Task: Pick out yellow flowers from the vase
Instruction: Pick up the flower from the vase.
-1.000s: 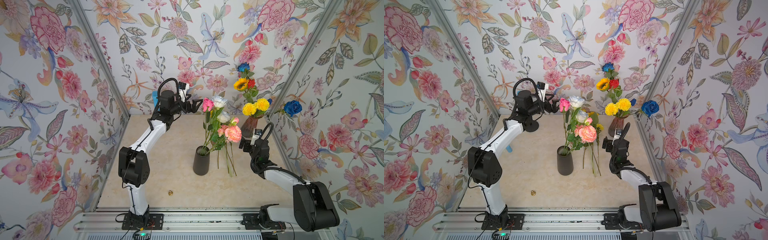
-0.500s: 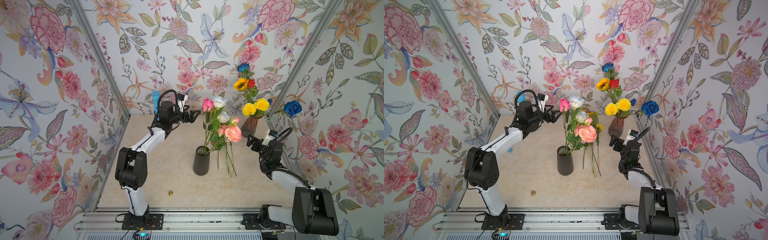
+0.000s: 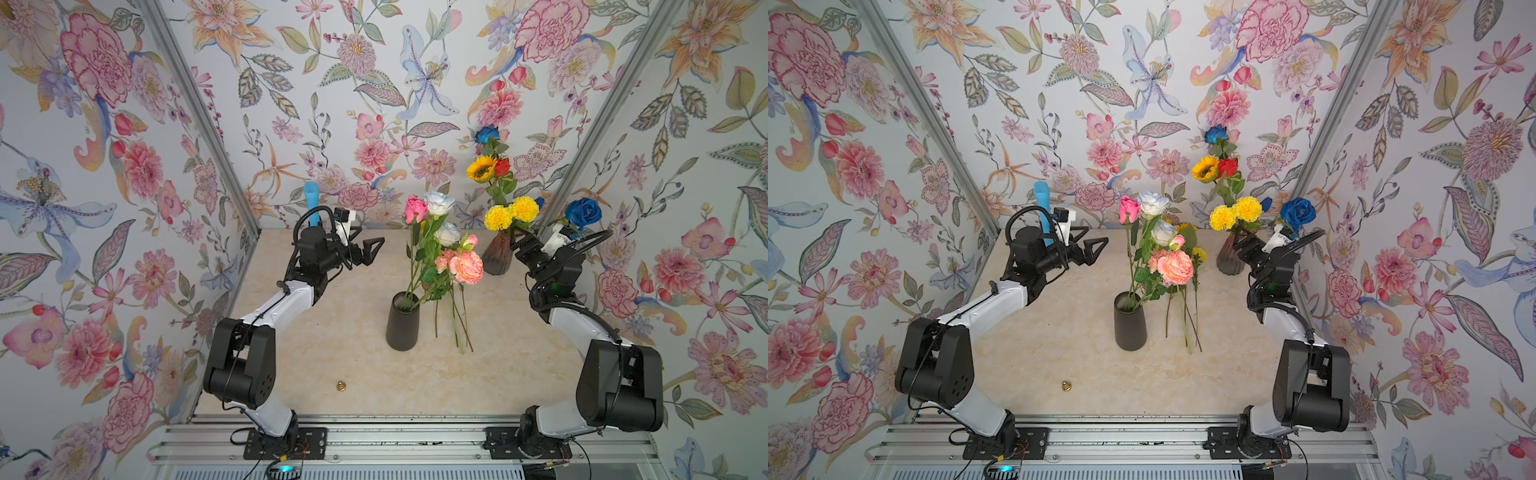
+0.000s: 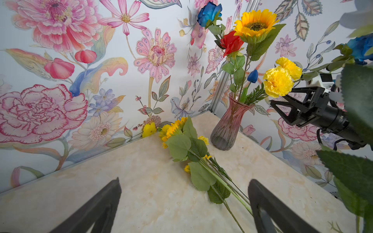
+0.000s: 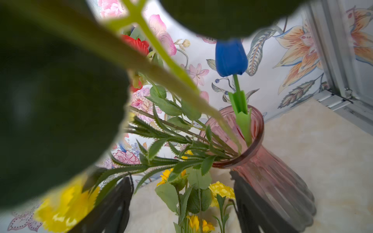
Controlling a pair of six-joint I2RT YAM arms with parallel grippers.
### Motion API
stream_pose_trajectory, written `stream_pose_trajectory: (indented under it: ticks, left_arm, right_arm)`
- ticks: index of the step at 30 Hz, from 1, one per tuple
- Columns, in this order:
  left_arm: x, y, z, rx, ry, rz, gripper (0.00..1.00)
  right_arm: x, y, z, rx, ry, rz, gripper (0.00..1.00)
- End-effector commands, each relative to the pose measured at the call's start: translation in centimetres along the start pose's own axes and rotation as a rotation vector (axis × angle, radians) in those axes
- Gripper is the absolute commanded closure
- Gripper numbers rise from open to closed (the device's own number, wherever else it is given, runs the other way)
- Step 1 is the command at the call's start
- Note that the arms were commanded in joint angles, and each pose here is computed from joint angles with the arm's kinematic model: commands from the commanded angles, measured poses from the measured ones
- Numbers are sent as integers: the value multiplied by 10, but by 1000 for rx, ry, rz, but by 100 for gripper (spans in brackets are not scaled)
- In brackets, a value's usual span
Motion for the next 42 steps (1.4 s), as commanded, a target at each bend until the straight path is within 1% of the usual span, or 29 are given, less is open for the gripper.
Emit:
stream_pose_trajectory:
  ticks: [1,4,9,15,17,19,22,25,29,33,36,42]
  left_arm:
    - [-13,-9,-4,18,27,-57,0]
    - [-17,-6,-6,13,44,-72,0]
    - [-19,0,-5,22,49,-64,0]
    - [-19,2,-1,12,56,-69,0]
    - [-18,2,-2,8,63,-73,0]
    - [-18,3,-1,8,62,-73,0]
    - [-17,5,0,6,61,-69,0]
    - [-18,6,-1,3,67,-71,0]
    - [-17,6,-1,0,74,-74,0]
    - [-16,8,0,-1,74,-71,0]
    - [-15,10,2,-6,75,-68,0]
    - [-13,12,3,-8,78,-67,0]
  right_arm:
    - [10,-3,13,57,-74,23,24]
    - [17,1,17,92,-113,52,28]
    - [22,6,17,113,-108,62,35]
    - [25,12,22,129,-118,57,36]
    - [26,14,22,141,-118,61,38]
    - [25,16,25,116,-110,59,40]
    - [22,15,22,30,-46,48,40]
    - [22,11,22,-7,-36,39,43]
    - [22,8,22,-115,19,35,46]
    - [19,6,22,-189,38,21,46]
    - [20,7,20,-215,53,35,46]
    - [13,4,11,-206,113,27,46]
Point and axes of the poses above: each gripper's point midway between its finger pads, its own x axis out along the fingers, its own z axis along the line the jaws close on, y = z × x, the point moved 1 cm from there along -x, back along the fingers, and after that the axes turned 4 degrees about -x, right-handed, at the moved point
